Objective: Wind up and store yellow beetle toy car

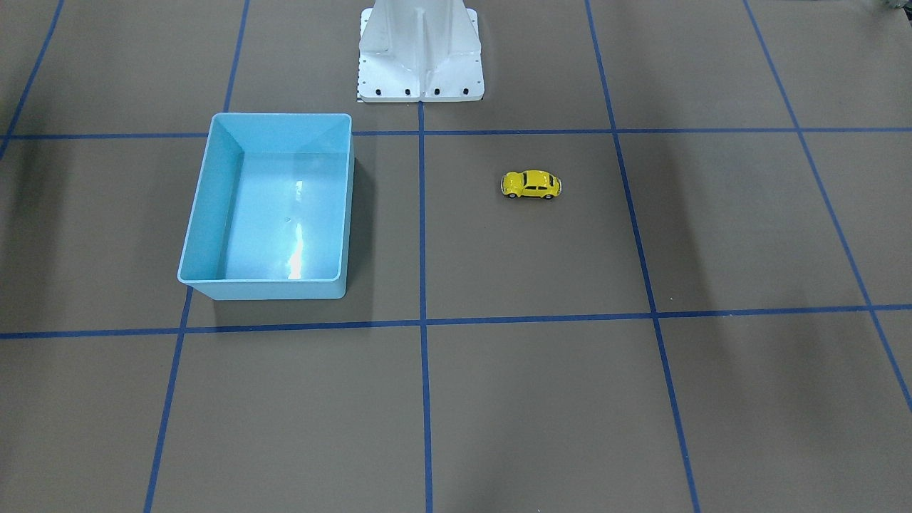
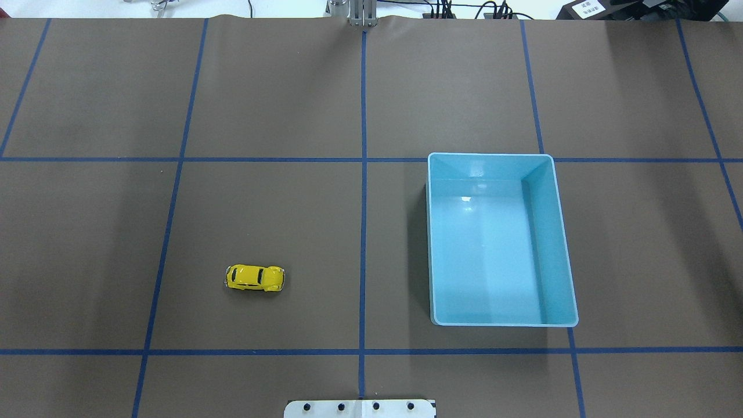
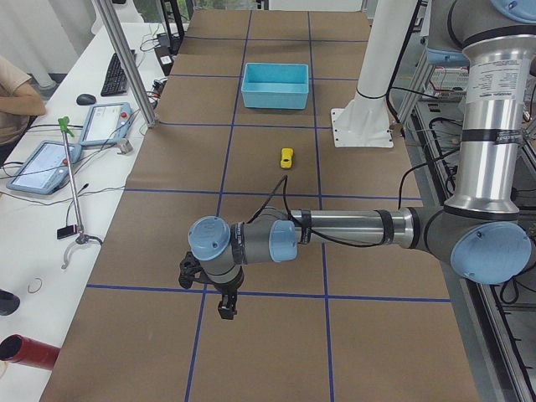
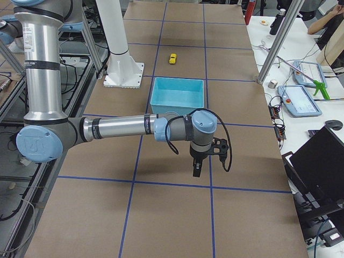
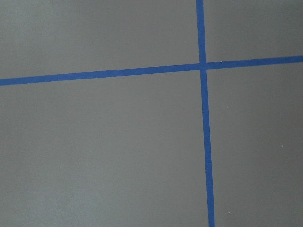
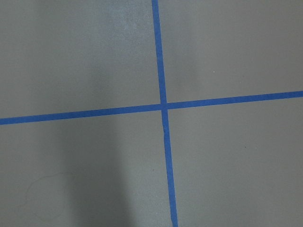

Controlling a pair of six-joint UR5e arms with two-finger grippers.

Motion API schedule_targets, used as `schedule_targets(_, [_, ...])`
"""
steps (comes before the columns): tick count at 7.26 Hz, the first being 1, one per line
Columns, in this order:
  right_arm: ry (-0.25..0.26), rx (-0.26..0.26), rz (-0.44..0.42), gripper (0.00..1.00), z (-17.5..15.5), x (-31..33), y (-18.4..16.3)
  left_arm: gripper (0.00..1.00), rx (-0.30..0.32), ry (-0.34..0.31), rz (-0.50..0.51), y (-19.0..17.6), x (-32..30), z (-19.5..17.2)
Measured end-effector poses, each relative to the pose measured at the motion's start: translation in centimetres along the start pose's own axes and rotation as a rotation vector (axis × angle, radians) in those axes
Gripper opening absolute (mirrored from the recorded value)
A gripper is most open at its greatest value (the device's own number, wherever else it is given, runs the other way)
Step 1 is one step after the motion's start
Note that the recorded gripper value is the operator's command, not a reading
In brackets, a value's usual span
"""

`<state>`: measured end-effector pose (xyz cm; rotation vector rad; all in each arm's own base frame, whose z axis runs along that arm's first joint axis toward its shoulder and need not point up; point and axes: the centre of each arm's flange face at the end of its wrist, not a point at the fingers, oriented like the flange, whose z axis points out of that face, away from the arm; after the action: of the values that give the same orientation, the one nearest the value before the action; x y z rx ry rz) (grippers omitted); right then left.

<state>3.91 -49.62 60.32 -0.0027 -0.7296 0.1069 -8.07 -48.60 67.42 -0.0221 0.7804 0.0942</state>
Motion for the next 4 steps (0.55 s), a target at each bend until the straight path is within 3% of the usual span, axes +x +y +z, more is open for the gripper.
schedule_targets(4, [-0.001, 0.001, -0.002, 1.0, -0.08, -0.08, 0.01, 1.0, -0.006, -0.006, -0.003, 0.13, -0.32, 0.25])
